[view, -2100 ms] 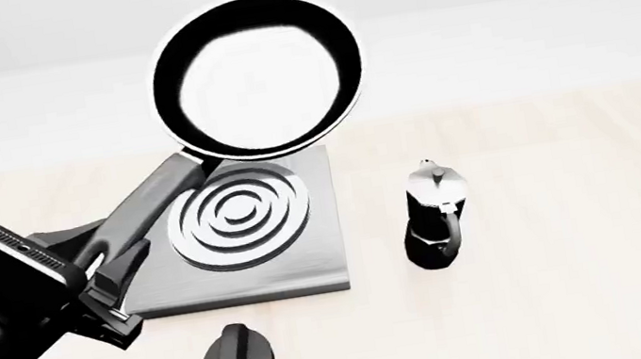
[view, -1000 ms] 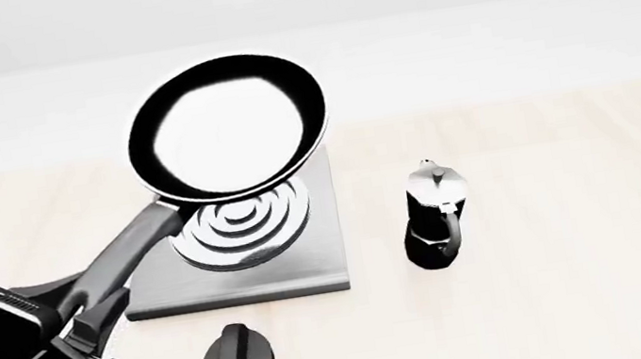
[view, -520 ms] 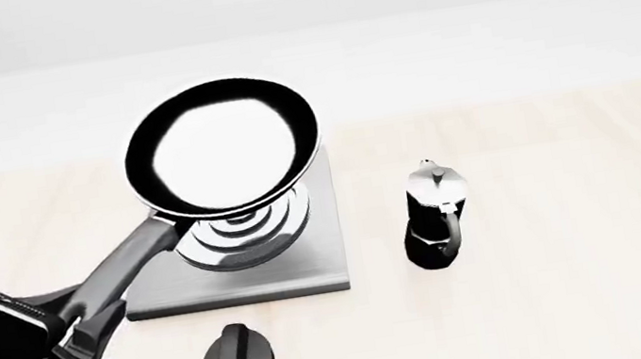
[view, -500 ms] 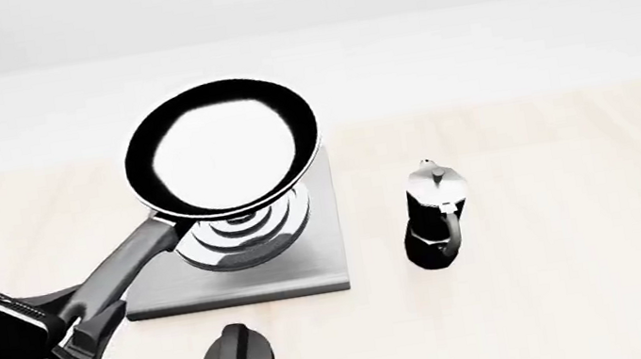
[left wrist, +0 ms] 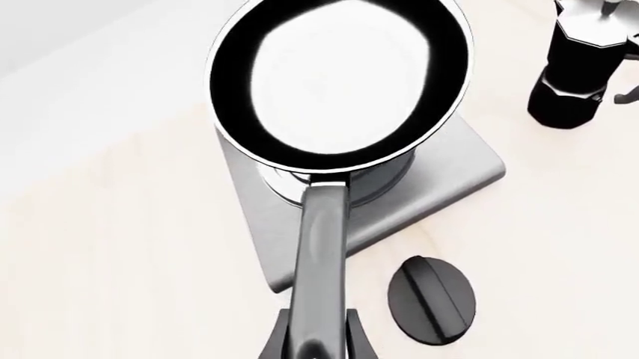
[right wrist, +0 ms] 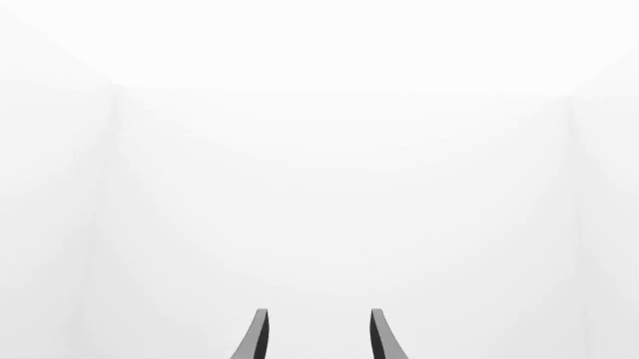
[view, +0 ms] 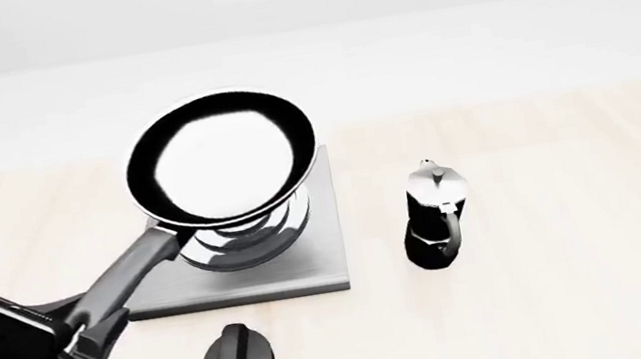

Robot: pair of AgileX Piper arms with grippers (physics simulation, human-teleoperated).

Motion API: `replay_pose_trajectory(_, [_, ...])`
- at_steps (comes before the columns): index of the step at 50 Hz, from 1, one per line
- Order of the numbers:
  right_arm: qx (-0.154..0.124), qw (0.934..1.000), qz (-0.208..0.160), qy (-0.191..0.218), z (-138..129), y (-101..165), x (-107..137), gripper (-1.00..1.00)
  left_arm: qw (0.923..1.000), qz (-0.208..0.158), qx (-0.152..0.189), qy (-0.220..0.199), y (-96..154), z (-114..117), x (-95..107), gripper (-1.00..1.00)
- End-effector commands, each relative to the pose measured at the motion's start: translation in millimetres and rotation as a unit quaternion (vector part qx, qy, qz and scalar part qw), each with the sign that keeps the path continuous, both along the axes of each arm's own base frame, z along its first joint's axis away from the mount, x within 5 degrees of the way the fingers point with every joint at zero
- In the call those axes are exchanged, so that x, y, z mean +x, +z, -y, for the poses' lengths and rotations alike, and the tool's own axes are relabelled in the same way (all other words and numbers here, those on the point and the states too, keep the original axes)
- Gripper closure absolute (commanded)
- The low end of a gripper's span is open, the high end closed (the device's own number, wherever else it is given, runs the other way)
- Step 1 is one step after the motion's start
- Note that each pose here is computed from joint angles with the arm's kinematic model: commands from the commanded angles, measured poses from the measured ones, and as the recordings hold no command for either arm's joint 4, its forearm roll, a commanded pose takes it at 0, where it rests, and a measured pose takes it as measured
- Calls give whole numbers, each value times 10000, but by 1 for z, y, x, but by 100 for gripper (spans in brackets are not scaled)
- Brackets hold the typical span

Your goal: Put the frying pan on the stove.

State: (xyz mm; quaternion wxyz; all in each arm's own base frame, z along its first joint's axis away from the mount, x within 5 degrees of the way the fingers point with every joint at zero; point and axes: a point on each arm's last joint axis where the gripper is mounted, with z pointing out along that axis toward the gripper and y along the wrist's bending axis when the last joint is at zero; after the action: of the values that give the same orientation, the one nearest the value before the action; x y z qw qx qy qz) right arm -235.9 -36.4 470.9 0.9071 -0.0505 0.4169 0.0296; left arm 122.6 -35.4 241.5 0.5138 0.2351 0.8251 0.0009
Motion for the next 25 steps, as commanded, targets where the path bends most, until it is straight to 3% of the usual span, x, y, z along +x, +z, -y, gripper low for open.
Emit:
replay_pose_trajectory(1, [-7, 10000, -3, -2, 0, 0, 2, -100, 9997, 121, -195, -40, 5, 4, 4, 100])
replay_pose_trajectory(25, [-3, 10000, -10, -3, 0, 0, 1, -100, 9996, -26, -267, 34, -10, 5, 9, 100])
